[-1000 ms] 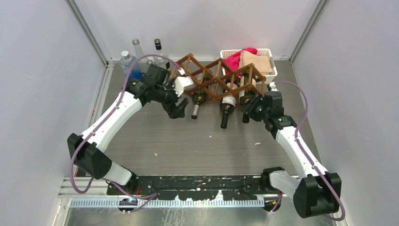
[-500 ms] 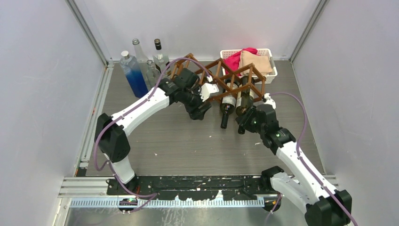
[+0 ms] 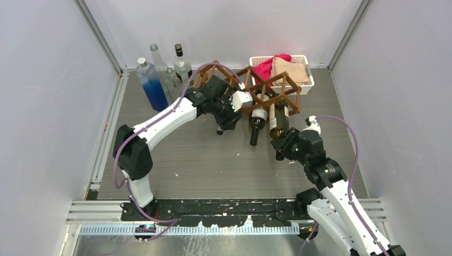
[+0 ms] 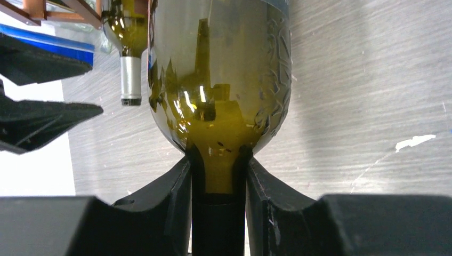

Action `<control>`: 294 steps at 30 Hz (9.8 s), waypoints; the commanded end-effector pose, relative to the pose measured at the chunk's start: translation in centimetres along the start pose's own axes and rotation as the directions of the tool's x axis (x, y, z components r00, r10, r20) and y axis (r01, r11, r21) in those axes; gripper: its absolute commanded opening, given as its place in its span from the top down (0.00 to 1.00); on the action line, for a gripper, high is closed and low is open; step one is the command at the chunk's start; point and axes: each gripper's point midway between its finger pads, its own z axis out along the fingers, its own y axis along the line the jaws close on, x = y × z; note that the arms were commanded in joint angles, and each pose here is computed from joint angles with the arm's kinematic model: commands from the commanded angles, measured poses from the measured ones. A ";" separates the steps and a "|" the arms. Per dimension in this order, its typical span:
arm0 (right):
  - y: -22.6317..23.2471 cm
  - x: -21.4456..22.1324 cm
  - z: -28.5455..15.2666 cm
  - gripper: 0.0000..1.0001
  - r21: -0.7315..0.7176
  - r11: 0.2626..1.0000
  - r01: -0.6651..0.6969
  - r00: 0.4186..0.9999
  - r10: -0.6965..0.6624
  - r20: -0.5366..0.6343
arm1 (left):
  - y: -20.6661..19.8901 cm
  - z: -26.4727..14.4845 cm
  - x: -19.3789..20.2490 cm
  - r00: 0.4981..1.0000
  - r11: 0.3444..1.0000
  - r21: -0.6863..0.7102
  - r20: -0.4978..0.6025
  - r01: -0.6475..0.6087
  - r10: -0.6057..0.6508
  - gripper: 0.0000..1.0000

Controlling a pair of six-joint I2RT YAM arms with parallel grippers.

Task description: Take the wine bottle off the wine rack

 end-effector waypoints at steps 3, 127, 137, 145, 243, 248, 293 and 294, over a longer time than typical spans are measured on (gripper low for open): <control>1.8 0.7 -3.8 0.99 -0.090 0.993 -0.071 0.997 0.066 -0.049 | 0.7 -1.5 -3.5 0.993 0.998 -0.043 0.106 -0.044 0.048 0.49; 20.3 -3.0 -7.5 0.00 -0.228 0.944 0.239 0.940 -0.284 -0.188 | 7.1 -23.8 -1.5 0.843 0.831 -0.502 0.531 0.238 0.079 1.00; 19.9 -2.9 -6.2 0.01 -0.207 0.952 0.224 0.952 -0.259 -0.162 | 9.8 -25.1 -4.1 0.753 0.812 -0.420 0.657 0.405 -0.035 1.00; 20.3 -2.9 -5.4 0.03 -0.207 0.950 0.234 0.951 -0.269 -0.156 | 9.8 -22.1 -3.1 0.715 0.853 -0.315 0.693 0.415 -0.092 1.00; 17.7 -0.6 -1.0 0.00 -0.139 0.971 0.196 0.966 -0.216 -0.141 | 11.6 -17.9 3.8 0.779 0.915 -0.355 0.622 0.192 0.078 0.05; 17.8 -0.5 -1.0 0.00 -0.146 0.970 0.195 0.965 -0.216 -0.147 | 12.1 -17.9 3.2 0.781 0.921 -0.345 0.620 0.179 0.080 0.26; 17.0 1.5 8.2 0.07 0.022 0.970 0.241 0.962 -0.236 -0.134 | 16.0 -18.5 3.6 0.778 0.887 -0.413 0.619 0.209 0.105 0.15; 16.9 1.6 9.0 0.07 0.034 0.970 0.241 0.964 -0.235 -0.124 | 15.9 -18.6 3.6 0.780 0.886 -0.413 0.617 0.212 0.101 0.05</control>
